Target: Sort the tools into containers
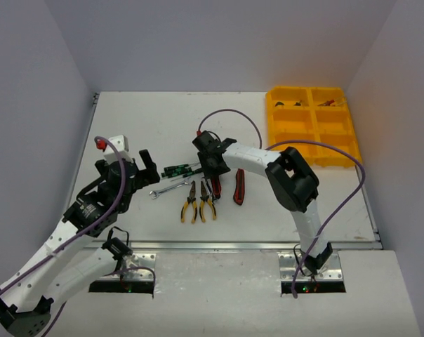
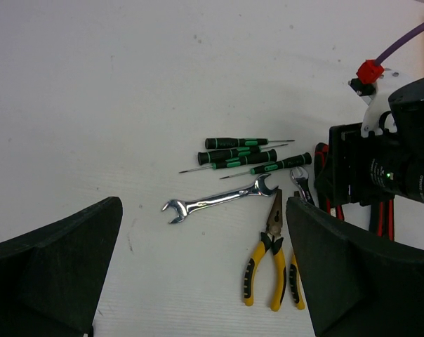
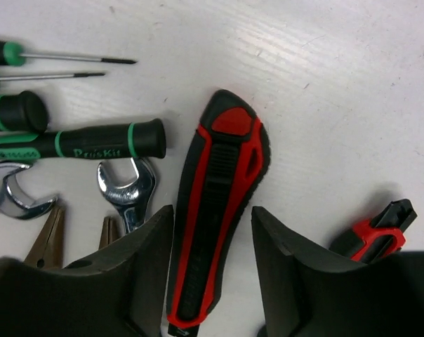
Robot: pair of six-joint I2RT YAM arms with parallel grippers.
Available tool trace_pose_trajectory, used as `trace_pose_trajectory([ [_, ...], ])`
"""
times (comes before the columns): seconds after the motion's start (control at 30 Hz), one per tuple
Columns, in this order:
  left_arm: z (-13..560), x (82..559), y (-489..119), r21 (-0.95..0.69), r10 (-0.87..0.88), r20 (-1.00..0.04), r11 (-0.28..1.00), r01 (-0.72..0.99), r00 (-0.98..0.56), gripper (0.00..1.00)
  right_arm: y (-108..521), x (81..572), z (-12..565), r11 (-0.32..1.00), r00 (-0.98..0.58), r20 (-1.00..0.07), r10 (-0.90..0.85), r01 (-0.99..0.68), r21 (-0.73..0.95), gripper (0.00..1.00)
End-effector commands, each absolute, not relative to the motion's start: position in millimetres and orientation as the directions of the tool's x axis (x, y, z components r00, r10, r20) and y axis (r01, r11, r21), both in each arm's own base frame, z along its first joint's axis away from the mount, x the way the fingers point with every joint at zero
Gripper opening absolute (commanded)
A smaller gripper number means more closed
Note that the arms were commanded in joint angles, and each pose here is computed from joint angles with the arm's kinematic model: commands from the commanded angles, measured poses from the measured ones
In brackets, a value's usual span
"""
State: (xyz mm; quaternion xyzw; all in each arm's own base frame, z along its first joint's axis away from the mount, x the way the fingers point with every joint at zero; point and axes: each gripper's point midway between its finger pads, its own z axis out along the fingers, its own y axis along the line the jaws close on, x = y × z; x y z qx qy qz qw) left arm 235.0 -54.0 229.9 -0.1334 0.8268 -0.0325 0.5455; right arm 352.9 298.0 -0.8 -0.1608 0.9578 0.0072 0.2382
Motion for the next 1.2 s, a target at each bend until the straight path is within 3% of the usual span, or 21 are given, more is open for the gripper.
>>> trace_pose_trajectory([
  [0.0,244.9,238.7,-55.6,-0.233,-0.276,-0.905,0.958,-0.166,-0.324,1.00,302.3,362.3,-2.5,0.958,-0.843,-0.466,-0.269,-0.286,-0.035,0.45],
  [0.2,248.3,237.2,-55.4,-0.245,-0.283,-0.907,0.957,-0.157,-0.313,1.00,293.4,355.0,-14.9,0.961,-0.868,-0.426,-0.254,-0.278,-0.008,0.30],
  [0.33,248.6,236.6,-55.7,-0.246,-0.283,-0.907,0.957,-0.152,-0.312,1.00,290.0,355.0,-12.4,0.961,-0.877,-0.415,-0.241,-0.274,0.023,0.01],
  [0.7,252.3,234.2,-54.2,-0.258,-0.292,-0.909,0.955,-0.148,-0.297,1.00,235.9,411.3,125.7,0.974,-0.758,-0.652,0.011,-0.140,0.178,0.00],
  [0.87,255.7,232.8,-53.0,-0.267,-0.298,-0.911,0.953,-0.145,-0.285,1.00,146.7,470.9,164.6,0.951,-0.636,-0.714,0.291,0.110,0.289,0.00],
  [1.03,255.7,232.3,-53.7,-0.270,-0.300,-0.910,0.953,-0.140,-0.286,1.00,49.9,530.3,195.7,0.768,-0.357,-0.689,0.631,0.415,0.488,0.00],
  [1.17,256.9,232.1,-54.4,-0.272,-0.300,-0.911,0.953,-0.134,-0.284,1.00,-3.4,553.8,203.1,0.614,-0.111,-0.706,0.699,0.598,0.514,0.00],
])
